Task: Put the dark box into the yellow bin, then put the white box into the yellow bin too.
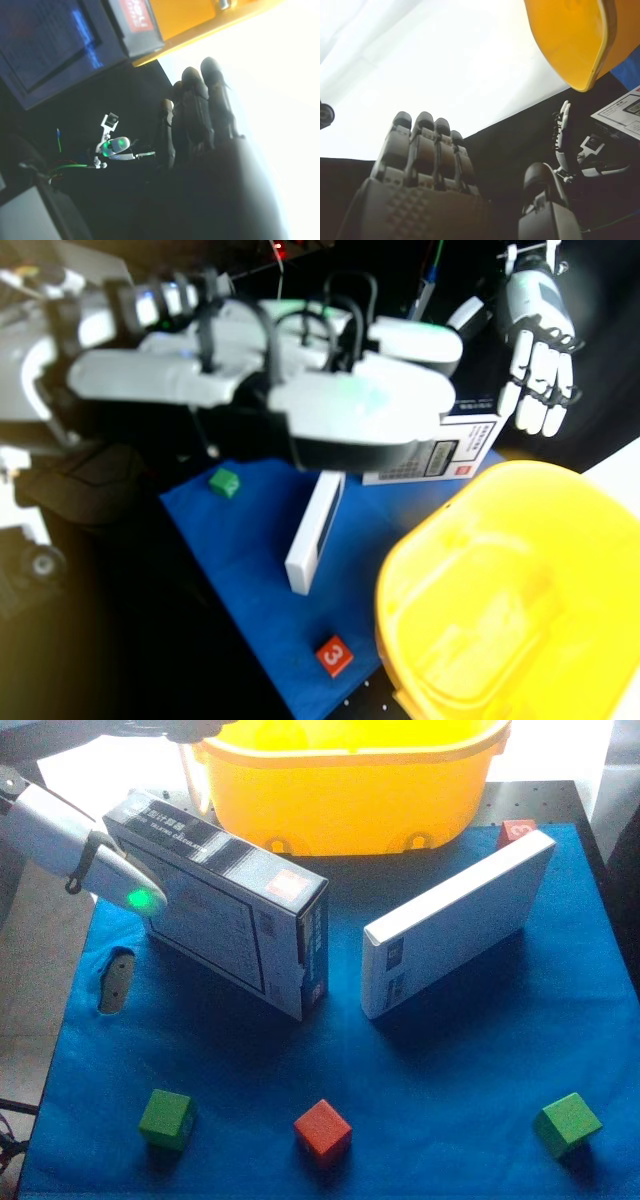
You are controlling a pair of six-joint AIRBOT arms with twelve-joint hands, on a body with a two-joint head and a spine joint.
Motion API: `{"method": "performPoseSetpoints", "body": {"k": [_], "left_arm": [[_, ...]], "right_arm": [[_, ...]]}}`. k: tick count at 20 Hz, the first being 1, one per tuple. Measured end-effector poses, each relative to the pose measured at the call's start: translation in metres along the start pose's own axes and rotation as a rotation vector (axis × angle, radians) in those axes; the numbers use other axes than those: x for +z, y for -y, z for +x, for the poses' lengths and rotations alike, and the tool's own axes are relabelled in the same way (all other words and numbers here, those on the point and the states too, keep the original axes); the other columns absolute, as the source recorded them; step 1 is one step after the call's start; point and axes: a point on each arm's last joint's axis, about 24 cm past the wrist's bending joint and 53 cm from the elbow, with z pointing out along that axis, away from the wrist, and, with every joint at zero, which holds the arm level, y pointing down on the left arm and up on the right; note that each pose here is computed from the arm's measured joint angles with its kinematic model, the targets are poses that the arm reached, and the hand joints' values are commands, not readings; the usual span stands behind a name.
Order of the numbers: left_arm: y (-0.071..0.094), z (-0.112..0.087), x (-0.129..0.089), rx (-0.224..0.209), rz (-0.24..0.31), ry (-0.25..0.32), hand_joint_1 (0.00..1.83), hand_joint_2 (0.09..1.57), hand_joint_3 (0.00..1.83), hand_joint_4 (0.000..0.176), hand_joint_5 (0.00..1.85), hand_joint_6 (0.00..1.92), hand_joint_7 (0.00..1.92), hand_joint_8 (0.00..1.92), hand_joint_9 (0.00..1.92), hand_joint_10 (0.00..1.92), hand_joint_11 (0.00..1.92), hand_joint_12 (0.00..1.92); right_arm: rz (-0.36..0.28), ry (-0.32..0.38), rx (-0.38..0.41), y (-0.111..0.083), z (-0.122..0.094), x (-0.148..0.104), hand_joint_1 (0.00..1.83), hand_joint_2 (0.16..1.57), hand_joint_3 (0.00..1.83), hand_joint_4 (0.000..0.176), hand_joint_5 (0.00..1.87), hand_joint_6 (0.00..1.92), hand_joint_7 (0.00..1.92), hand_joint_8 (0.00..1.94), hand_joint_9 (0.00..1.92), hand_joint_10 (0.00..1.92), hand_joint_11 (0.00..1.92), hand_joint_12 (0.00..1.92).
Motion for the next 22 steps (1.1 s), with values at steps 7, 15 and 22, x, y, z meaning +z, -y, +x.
{"method": "performPoseSetpoints", "body": {"k": [7, 15, 22], "left_arm": [[0.007, 0.015, 0.000, 0.019, 0.013, -0.050, 0.88, 0.63, 0.01, 0.088, 0.16, 0.00, 0.27, 0.00, 0.38, 0.01, 0.18, 0.35], [0.007, 0.030, 0.002, 0.029, 0.010, -0.094, 0.90, 0.67, 0.00, 0.050, 0.24, 0.00, 0.32, 0.00, 0.34, 0.00, 0.18, 0.23], [-0.016, 0.041, 0.027, -0.003, -0.023, -0.097, 1.07, 0.70, 0.00, 0.000, 0.59, 0.00, 0.60, 0.01, 0.56, 0.00, 0.20, 0.57]], "right_arm": [[-0.011, -0.005, 0.008, -0.005, 0.005, 0.003, 0.08, 1.08, 0.01, 0.000, 0.11, 0.00, 0.27, 0.00, 0.22, 0.00, 0.03, 0.23], [-0.009, -0.015, 0.009, -0.004, 0.009, 0.005, 0.12, 1.07, 0.00, 0.004, 0.13, 0.00, 0.28, 0.00, 0.22, 0.00, 0.00, 0.28], [-0.009, -0.015, 0.009, -0.004, 0.009, 0.005, 0.10, 1.10, 0.00, 0.000, 0.11, 0.00, 0.26, 0.00, 0.20, 0.00, 0.00, 0.23]]}}
